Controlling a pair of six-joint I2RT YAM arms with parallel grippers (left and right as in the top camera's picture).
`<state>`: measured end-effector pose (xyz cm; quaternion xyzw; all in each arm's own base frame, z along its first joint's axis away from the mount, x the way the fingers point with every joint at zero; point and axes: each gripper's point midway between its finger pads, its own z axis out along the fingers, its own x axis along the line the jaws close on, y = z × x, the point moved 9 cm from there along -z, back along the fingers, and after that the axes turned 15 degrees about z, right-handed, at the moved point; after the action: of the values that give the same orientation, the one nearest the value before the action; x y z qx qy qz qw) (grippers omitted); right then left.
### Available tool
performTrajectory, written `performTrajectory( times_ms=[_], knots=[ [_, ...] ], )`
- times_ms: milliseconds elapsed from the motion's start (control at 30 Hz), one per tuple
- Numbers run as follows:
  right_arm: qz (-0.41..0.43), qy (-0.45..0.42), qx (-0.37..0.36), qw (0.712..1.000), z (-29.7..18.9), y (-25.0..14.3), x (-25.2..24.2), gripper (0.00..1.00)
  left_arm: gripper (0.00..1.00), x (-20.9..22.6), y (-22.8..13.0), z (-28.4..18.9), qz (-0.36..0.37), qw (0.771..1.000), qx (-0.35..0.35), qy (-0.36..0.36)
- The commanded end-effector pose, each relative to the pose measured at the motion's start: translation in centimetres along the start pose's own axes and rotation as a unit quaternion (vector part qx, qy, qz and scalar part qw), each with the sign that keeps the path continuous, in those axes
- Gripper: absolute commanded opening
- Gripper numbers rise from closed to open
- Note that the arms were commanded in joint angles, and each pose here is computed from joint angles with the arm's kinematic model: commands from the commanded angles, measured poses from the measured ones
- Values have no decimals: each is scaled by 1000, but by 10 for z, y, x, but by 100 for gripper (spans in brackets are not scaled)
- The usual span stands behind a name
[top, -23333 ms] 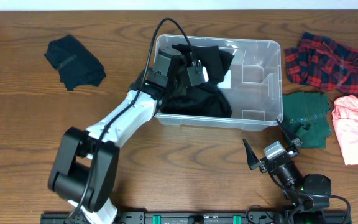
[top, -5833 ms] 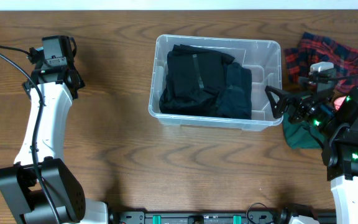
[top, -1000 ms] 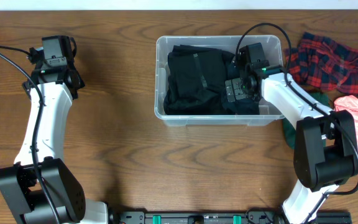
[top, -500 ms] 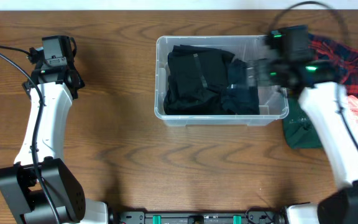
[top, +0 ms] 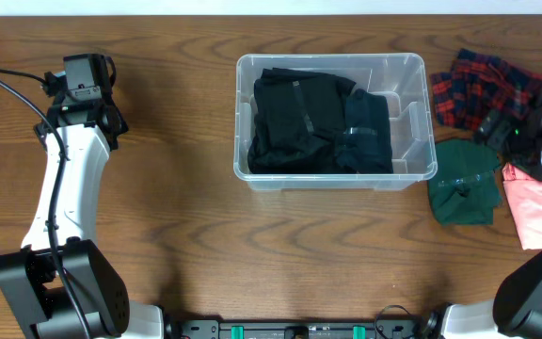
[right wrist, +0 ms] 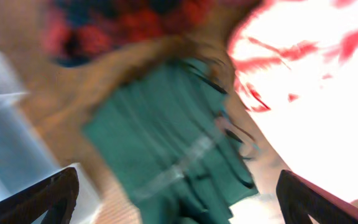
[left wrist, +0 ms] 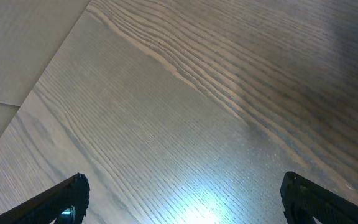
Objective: Pack container
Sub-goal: 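Move the right gripper right to the taped green garment, then grasp the taped green garment with the right gripper and lift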
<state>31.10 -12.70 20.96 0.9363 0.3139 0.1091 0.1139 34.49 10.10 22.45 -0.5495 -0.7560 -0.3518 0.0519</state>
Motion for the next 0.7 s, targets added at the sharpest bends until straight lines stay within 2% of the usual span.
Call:
performTrajectory(
  times_ms=[0, 267, 667],
  knots=[
    [33, -11, 29, 999, 22, -8, -13, 99, 98, 6, 4, -6, -3, 1000, -9, 9],
    [47, -17, 44, 998, 71, -38, -27, 99, 98, 6, 4, -6, -3, 1000, -9, 9],
    [94, -7, 41, 995, 103, -65, -40, 99, 98, 6, 4, -6, -3, 1000, -9, 9]
  ],
)
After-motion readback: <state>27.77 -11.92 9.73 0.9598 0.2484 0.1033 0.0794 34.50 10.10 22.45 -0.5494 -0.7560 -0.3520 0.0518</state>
